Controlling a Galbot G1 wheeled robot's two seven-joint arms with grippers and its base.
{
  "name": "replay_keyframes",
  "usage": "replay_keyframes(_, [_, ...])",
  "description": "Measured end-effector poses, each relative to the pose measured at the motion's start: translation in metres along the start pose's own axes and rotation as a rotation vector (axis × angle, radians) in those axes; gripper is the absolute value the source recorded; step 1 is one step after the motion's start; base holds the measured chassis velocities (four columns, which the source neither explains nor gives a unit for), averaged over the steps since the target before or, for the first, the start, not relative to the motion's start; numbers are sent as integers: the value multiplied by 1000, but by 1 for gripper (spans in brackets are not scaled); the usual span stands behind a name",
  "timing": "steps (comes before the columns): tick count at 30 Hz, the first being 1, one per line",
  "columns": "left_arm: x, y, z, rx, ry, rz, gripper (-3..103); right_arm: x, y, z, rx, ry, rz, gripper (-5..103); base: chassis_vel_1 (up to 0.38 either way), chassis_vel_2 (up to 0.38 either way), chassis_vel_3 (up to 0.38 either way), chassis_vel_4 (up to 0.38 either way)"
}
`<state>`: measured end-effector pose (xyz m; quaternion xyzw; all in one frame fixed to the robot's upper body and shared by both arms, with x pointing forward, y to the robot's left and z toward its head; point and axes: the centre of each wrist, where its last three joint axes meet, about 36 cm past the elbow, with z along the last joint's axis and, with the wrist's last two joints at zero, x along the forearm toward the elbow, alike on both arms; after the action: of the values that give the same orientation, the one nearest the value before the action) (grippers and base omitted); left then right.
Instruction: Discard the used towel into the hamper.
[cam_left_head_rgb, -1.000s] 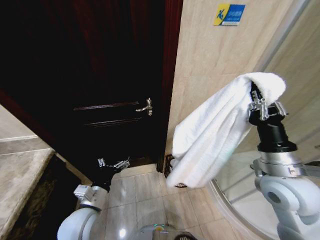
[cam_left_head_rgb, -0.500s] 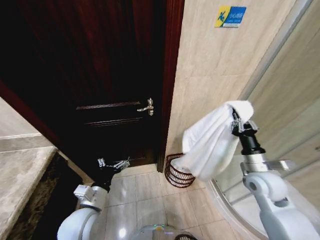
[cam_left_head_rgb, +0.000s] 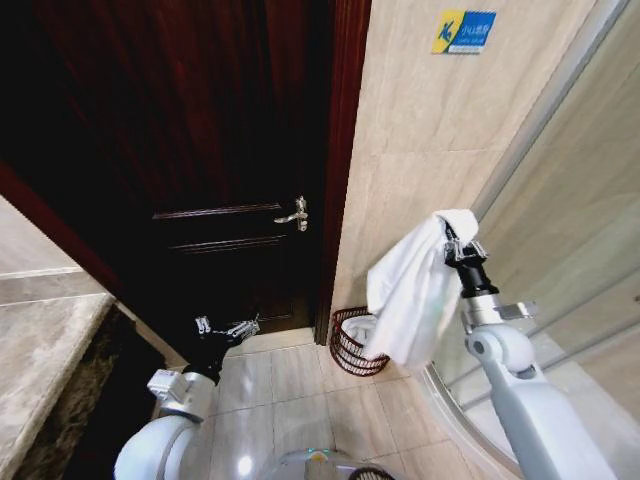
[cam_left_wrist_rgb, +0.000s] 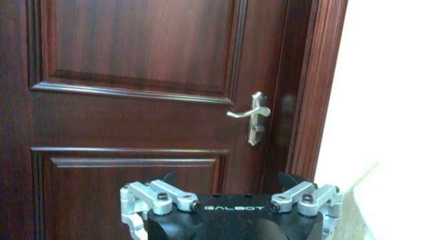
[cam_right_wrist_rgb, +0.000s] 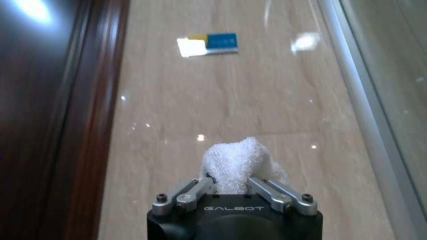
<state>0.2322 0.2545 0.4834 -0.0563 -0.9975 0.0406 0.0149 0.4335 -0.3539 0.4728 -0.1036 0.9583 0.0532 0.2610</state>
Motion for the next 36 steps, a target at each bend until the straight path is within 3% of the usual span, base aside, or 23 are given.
replay_keyframes(15, [0, 0, 0, 0, 0, 0, 100, -3, -29, 92, -29, 106, 0, 10, 0, 0, 0, 0])
replay_keyframes(31, [0, 0, 0, 0, 0, 0, 100, 8, -20, 197, -84, 208, 43, 10, 0, 0, 0, 0])
replay_keyframes(36, [0, 0, 0, 0, 0, 0, 100, 21, -18, 212, -96, 249, 55, 10, 0, 0, 0, 0])
